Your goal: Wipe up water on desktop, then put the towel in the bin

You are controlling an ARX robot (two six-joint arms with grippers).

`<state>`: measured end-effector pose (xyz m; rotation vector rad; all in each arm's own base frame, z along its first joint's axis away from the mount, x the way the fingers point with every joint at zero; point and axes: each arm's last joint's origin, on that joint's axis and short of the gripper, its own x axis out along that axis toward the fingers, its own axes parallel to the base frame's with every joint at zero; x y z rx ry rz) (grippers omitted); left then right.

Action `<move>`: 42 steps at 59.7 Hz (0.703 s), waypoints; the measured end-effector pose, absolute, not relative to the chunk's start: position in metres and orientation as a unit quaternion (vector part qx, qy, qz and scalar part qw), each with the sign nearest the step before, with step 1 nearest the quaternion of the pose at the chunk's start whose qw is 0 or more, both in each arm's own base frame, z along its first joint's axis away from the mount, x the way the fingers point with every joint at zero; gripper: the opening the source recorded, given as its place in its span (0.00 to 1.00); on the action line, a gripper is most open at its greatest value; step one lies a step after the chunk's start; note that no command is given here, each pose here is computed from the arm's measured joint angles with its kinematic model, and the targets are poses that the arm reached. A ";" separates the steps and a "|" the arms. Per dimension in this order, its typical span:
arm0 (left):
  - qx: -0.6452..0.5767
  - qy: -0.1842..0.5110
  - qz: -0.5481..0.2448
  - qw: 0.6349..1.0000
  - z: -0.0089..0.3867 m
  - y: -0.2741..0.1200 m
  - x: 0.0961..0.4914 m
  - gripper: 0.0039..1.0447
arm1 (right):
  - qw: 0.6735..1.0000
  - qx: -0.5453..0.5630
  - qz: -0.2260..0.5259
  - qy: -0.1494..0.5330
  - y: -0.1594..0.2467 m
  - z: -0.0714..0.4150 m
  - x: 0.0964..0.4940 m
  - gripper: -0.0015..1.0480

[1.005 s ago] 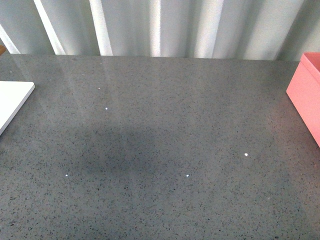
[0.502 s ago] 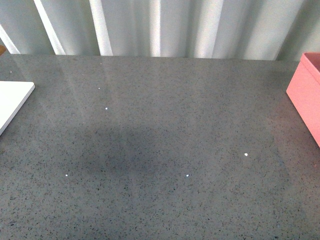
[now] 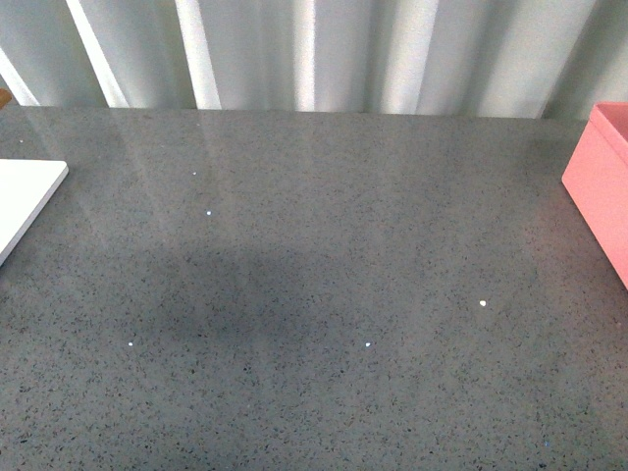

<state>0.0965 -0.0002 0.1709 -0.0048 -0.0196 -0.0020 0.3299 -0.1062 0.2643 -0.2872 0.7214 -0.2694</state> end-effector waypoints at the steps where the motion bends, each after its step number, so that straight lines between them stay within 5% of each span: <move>1: -0.002 -0.010 -0.001 1.000 0.171 0.000 0.096 0.94 | 0.917 -0.139 -0.131 0.351 -0.106 0.264 0.330 0.93; 31: -0.002 -0.010 -0.001 1.000 0.171 0.000 0.096 0.94 | 0.920 -0.133 -0.127 0.345 -0.106 0.264 0.330 0.93; 37: -0.002 -0.010 0.000 1.000 0.171 0.000 0.096 0.94 | 0.985 -0.054 -0.039 0.157 -0.097 0.253 0.322 0.77; 42: -0.002 -0.010 -0.001 1.000 0.171 0.000 0.096 0.94 | 0.998 -0.029 -0.008 0.049 -0.077 0.242 0.297 0.62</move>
